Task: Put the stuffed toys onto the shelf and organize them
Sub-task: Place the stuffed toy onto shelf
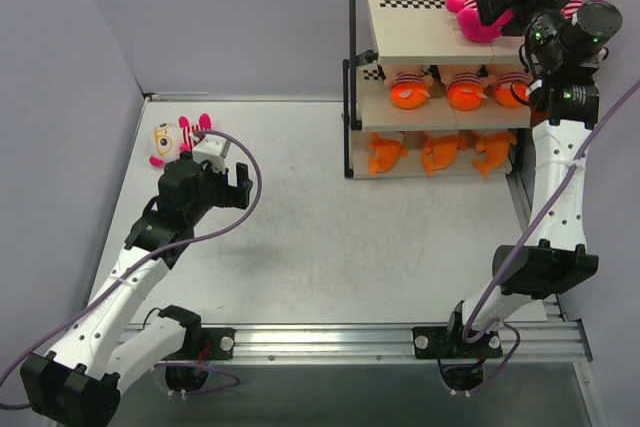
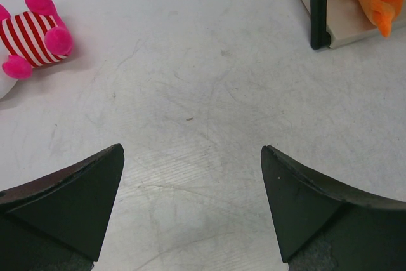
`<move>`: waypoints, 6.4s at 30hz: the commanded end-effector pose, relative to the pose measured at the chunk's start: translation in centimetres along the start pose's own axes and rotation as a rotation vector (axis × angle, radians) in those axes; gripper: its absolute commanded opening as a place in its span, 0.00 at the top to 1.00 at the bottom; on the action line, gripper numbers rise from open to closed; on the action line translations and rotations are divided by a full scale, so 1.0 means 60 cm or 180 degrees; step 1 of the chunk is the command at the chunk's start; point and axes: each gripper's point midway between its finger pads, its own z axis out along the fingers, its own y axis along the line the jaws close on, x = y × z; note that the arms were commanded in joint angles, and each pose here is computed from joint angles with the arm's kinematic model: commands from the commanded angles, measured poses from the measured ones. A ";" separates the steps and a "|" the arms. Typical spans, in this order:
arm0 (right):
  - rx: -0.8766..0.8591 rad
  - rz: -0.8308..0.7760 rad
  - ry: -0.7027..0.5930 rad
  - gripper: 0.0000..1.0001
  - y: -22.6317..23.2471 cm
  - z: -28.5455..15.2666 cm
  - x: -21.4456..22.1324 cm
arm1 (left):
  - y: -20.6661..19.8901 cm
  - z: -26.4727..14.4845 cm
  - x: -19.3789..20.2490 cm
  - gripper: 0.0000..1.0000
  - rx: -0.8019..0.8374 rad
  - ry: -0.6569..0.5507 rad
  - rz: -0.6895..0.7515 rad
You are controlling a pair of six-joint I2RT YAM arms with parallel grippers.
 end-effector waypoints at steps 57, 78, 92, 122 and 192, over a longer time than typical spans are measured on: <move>0.1496 -0.2317 0.0297 0.36 0.023 -0.017 0.046 | -0.002 -0.002 -0.010 0.02 0.0001 -0.0032 0.0088; 0.1728 -0.2560 0.0677 0.49 -0.018 0.006 0.115 | -0.003 -0.002 -0.008 0.03 0.0009 -0.0021 0.0092; 0.1670 -0.2474 0.0567 0.99 -0.009 0.005 0.093 | -0.003 -0.002 -0.006 0.02 0.0008 -0.0012 0.0100; 0.1019 -0.1928 0.0389 1.00 -0.033 -0.021 0.048 | -0.005 0.000 -0.005 0.02 0.0026 0.0009 0.0103; 0.1446 -0.1545 0.0517 1.00 -0.038 -0.014 0.106 | -0.007 0.005 0.002 0.02 0.0044 0.0089 0.0107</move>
